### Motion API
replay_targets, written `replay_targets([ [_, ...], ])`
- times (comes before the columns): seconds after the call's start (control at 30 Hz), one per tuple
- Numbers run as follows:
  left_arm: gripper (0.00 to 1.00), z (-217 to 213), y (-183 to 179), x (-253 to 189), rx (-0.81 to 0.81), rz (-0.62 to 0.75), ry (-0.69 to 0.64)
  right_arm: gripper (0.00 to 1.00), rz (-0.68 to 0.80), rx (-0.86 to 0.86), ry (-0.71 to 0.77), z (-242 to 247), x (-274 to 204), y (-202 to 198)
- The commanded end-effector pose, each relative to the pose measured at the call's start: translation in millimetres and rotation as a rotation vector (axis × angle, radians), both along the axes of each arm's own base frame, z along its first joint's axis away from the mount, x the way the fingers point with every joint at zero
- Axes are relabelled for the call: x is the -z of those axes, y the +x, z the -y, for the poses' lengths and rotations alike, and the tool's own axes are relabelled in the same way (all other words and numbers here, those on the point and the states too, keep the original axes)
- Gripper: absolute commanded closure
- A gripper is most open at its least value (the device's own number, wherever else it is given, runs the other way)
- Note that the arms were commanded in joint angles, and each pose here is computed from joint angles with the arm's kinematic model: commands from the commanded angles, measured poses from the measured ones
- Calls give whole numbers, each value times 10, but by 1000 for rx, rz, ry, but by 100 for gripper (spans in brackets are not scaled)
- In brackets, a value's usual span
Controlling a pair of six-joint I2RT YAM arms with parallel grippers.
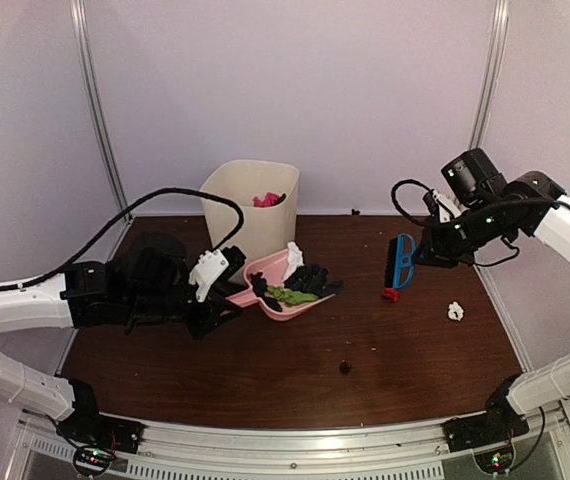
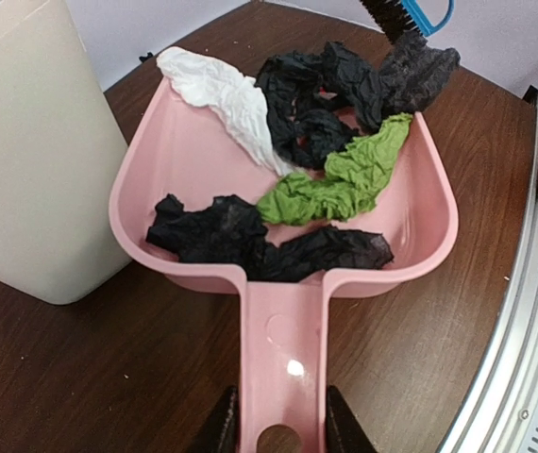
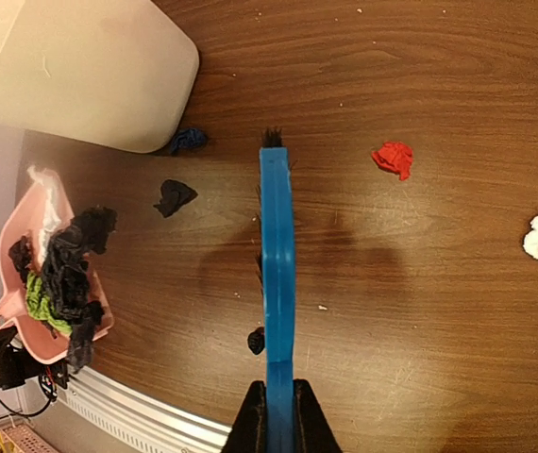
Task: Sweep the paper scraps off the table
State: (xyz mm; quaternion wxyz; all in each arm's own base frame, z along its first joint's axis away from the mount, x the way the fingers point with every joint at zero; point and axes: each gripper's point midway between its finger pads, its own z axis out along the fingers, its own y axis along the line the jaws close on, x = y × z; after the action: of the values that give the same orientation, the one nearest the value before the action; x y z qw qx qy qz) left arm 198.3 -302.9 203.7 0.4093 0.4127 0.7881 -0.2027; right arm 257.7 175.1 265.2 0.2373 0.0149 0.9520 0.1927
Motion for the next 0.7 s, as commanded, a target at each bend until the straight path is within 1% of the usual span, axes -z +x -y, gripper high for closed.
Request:
replay_targets([
  [0.0,100,11,49,-347,-29,17,-65,100,49,81,7,141,4,66],
  [0.3,100,40,102,-648,-64,12,-94,100,31,140,-56,343,253,65],
  [0.5,100,115,161,-706,-80,-15,-71,100,19,150,-77,411,364,64],
  [0.67,100,192,224,-925,-101,-10,-116,100,23,147,-75,409,368,90],
])
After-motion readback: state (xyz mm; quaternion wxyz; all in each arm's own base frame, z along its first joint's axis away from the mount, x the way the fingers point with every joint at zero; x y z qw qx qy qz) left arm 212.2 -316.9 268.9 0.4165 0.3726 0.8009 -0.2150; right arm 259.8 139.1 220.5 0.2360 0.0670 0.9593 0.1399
